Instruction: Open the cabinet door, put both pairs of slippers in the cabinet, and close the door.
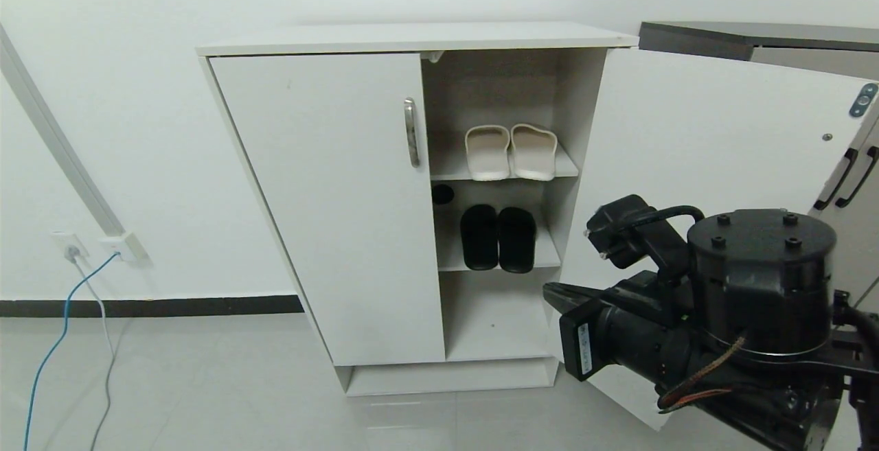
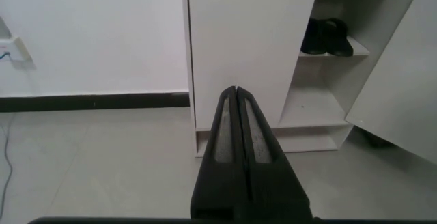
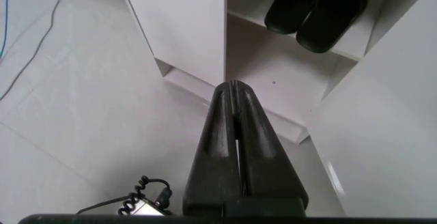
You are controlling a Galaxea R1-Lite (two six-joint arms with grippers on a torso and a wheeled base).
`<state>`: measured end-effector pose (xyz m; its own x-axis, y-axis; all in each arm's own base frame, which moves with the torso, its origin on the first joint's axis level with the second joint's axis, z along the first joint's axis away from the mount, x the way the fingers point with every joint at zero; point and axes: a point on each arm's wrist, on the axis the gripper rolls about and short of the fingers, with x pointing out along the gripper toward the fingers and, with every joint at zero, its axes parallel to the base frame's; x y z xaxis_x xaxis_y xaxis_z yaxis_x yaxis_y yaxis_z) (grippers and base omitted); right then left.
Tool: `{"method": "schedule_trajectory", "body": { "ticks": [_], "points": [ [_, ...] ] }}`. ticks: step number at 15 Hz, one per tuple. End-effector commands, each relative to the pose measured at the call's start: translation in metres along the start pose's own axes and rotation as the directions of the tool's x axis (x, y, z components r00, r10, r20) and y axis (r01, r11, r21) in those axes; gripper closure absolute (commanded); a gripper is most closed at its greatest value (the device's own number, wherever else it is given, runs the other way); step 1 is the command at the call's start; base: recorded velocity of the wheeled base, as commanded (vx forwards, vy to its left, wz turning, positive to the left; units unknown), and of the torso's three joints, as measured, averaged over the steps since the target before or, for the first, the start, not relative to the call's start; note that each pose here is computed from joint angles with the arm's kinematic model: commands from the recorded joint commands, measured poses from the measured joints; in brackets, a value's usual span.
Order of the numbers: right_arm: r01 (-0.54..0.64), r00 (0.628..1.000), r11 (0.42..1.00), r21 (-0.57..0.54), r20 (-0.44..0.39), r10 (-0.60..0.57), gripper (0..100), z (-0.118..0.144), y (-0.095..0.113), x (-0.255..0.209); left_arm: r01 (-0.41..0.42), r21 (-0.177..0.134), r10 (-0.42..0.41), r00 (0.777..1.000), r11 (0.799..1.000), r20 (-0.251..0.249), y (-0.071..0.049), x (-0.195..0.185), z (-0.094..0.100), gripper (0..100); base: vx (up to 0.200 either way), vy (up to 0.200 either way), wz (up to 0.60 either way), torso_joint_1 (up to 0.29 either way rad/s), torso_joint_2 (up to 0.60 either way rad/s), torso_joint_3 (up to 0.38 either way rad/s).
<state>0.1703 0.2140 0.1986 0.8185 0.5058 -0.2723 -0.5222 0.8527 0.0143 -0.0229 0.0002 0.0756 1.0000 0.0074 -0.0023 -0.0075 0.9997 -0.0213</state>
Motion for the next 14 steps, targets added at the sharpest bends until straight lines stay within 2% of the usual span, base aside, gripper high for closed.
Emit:
{"method": "schedule_trajectory", "body": {
  "ticks": [1,5,8,14],
  "points": [
    [0.0,1.0,1.0,-0.002,-0.004,0.0,100,-0.0011,0.0003,0.0006,0.0,0.0,0.0,1.0,1.0,-0.001,0.0,0.0001,0.0,100,0.0,0.0,0.0,0.0,0.0,0.0],
    [0.0,1.0,1.0,-0.006,-0.011,-0.001,100,-0.0031,0.0003,0.0013,0.0,0.0,0.0,1.0,1.0,-0.001,0.0,0.0001,0.0,100,0.0,0.0,0.0,0.002,-0.03,-0.034],
    [0.004,1.0,1.0,-0.007,-0.014,-0.004,100,-0.0037,0.0001,0.0022,0.0,0.0,0.0,1.0,1.0,-0.001,0.0,0.0001,0.0,100,0.0,0.0,0.0,0.006,-0.2,-0.321],
    [0.004,1.0,1.0,-0.007,-0.014,-0.004,100,-0.0037,0.0001,0.0022,0.0,0.0,0.0,1.0,1.0,-0.001,0.0,0.0001,0.0,100,0.0,0.0,0.0,0.064,-0.49,-0.367]
  ]
}}
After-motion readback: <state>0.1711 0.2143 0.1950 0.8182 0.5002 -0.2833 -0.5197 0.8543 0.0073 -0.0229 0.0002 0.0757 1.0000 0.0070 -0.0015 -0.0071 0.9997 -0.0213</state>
